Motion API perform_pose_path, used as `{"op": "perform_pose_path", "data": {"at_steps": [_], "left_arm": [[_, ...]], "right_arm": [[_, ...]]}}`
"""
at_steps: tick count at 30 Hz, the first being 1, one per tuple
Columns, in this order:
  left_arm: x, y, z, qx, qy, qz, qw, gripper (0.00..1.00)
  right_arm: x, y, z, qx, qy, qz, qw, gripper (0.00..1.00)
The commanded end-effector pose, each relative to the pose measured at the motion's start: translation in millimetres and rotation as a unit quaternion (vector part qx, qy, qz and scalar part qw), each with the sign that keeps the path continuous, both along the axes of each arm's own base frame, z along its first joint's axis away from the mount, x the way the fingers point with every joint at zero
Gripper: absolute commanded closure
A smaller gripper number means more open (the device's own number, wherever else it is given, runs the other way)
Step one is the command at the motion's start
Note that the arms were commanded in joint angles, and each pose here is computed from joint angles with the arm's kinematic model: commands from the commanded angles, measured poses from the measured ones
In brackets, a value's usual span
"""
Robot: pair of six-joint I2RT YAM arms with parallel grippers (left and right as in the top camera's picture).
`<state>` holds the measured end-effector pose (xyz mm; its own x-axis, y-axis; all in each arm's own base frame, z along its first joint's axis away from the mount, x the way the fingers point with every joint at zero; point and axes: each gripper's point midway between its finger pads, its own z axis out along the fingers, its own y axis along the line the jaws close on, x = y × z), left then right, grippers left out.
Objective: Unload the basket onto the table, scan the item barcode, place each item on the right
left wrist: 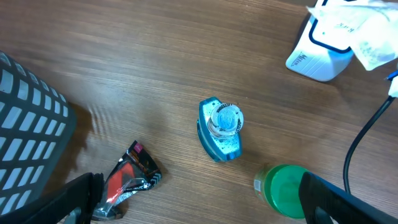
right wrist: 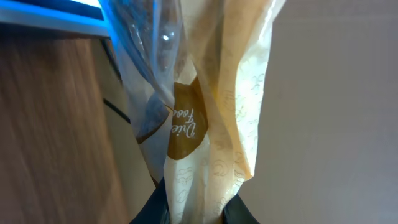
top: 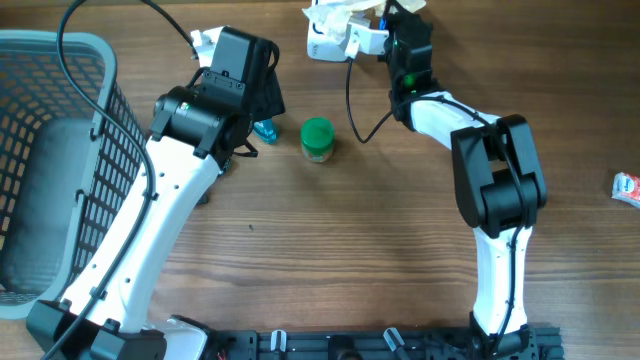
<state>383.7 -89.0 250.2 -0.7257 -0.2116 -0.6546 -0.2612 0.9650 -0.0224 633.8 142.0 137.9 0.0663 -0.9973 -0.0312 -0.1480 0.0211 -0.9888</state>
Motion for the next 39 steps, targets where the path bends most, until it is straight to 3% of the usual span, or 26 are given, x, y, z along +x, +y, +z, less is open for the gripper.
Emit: {"op": "perform_pose_path", "data": {"at_steps": [1, 7, 9, 13, 16, 18, 20, 24, 26, 28, 30, 31, 34, 39], "left_arm": [[1.5, 5.9, 1.6, 0.009, -0.006, 0.011, 1.0, 0.0], [1.4, 5.9, 1.5, 0.009, -0.006, 0.011, 1.0, 0.0], [1.4, 5.9, 1.5, 0.01, -0.005, 0.011, 1.0, 0.0], [0.8, 6.2, 1.0, 0.01, -0.004, 0.011, 1.0, 0.0], [-0.8, 6.8, -0.2, 0.012, 0.0, 0.011, 1.0, 0.0], [-2.1, 7.1, -1.1, 0.013, 0.004, 0.011, 1.0, 0.0], [-4.0, 7.9, -2.5, 0.015, 0.008, 0.011, 1.0, 0.0], [-6.7, 8.3, -4.6, 0.017, 0.016, 0.009, 1.0, 0.0], [-6.8, 6.7, -5.1, 0.013, 0.017, 0.007, 1.0, 0.0], [-7.4, 3.3, -6.3, 0.005, 0.021, 0.001, 1.0, 0.0], [-7.7, 2.8, -6.4, 0.005, 0.021, 0.0, 1.0, 0.0], [-7.6, 2.8, -6.3, 0.005, 0.021, 0.0, 1.0, 0.0], [-7.8, 2.5, -6.4, 0.004, 0.021, 0.0, 1.0, 0.0], [-11.0, -12.7, -11.0, -0.032, 0.036, -0.026, 0.998, 0.0]], "right_arm": [[4.7, -2.7, -0.5, -0.036, -0.008, 0.007, 0.999, 0.95], [7.2, 0.5, 15.4, -0.015, -0.048, 0.017, 0.999, 0.95], [9.0, -4.5, 30.3, 0.056, -0.069, -0.004, 0.996, 0.95], [9.4, -13.4, 44.6, 0.083, -0.083, -0.037, 0.992, 0.95], [1.9, -29.4, 80.4, 0.178, -0.117, -0.097, 0.972, 0.95], [-11.0, -69.1, 112.8, 0.255, -0.16, -0.19, 0.934, 0.96], [-32.7, -117.4, 132.3, 0.332, -0.196, -0.296, 0.874, 0.96], [-77.8, -191.0, 131.6, 0.392, -0.181, -0.438, 0.789, 0.95], [-106.4, -218.1, 114.5, 0.421, -0.147, -0.493, 0.747, 0.95], [-143.7, -240.8, 76.4, 0.467, -0.066, -0.549, 0.69, 0.95], [-181.7, -261.3, 33.4, 0.511, 0.017, -0.607, 0.609, 0.95], [-204.0, -279.5, 11.5, 0.527, 0.041, -0.643, 0.555, 0.95], [-237.1, -321.0, -21.1, 0.544, 0.063, -0.683, 0.483, 0.95], [-284.3, -400.7, -34.8, 0.559, 0.018, -0.723, 0.405, 0.95]]}}
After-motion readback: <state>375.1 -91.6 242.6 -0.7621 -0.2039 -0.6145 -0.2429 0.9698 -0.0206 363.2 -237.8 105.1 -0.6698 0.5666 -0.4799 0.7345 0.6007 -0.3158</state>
